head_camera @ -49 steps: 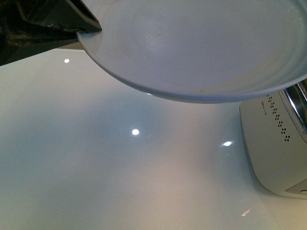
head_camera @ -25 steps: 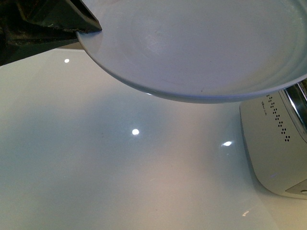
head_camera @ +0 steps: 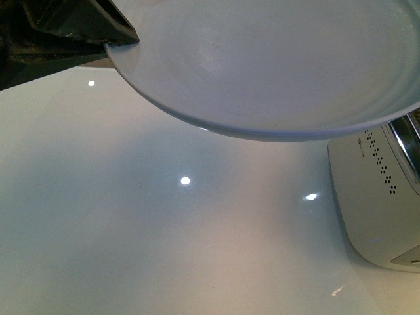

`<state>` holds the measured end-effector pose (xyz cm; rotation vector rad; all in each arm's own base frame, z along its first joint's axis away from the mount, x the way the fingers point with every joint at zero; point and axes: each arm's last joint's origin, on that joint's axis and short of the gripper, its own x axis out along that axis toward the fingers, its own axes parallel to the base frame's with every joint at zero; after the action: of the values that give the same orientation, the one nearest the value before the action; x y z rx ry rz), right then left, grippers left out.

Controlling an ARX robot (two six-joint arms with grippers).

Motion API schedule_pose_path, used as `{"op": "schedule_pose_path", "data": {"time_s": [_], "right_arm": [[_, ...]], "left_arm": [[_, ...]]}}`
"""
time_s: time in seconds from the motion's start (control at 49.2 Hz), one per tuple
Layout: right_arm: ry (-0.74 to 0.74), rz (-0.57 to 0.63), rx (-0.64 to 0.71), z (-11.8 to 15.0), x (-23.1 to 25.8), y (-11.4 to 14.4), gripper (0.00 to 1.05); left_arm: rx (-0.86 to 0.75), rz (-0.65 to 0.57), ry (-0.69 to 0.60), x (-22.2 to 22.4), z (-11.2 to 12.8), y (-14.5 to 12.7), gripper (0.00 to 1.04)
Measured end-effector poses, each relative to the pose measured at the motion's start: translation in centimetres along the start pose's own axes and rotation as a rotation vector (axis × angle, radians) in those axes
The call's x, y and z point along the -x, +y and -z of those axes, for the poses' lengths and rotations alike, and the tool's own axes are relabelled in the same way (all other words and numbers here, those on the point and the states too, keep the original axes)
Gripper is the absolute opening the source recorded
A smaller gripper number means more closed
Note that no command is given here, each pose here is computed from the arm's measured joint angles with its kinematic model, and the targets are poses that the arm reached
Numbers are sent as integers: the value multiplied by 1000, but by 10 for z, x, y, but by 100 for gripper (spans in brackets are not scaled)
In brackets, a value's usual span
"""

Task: Left arm holds plate, right arm toasts bread

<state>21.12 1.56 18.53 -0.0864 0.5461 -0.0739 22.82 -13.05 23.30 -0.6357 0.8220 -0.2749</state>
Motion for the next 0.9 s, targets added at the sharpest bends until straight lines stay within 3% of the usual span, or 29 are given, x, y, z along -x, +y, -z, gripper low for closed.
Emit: {"op": "schedule_pose_path", "data": {"time_s": [0.163, 0.264, 0.346, 0.488, 0.61, 0.753, 0.895], "right_arm": [[-123, 90, -72, -4, 30, -10, 96], [-411, -54, -101, 8, 38, -18, 78], [-519, -77, -94, 15, 43, -18, 65], [-539, -78, -93, 23, 48, -18, 47], [-535, -77, -92, 34, 52, -18, 22], [-536, -77, -92, 41, 55, -18, 3], [-537, -76, -89, 48, 60, -18, 2]], "left_arm": [[0, 0, 0, 0, 0, 0, 3], [0, 0, 0, 0, 0, 0, 3], [0, 0, 0, 0, 0, 0, 3], [0, 0, 0, 0, 0, 0, 3], [0, 0, 0, 0, 0, 0, 3], [0, 1, 1, 0, 0, 0, 3], [0, 0, 0, 0, 0, 0, 3]]}}
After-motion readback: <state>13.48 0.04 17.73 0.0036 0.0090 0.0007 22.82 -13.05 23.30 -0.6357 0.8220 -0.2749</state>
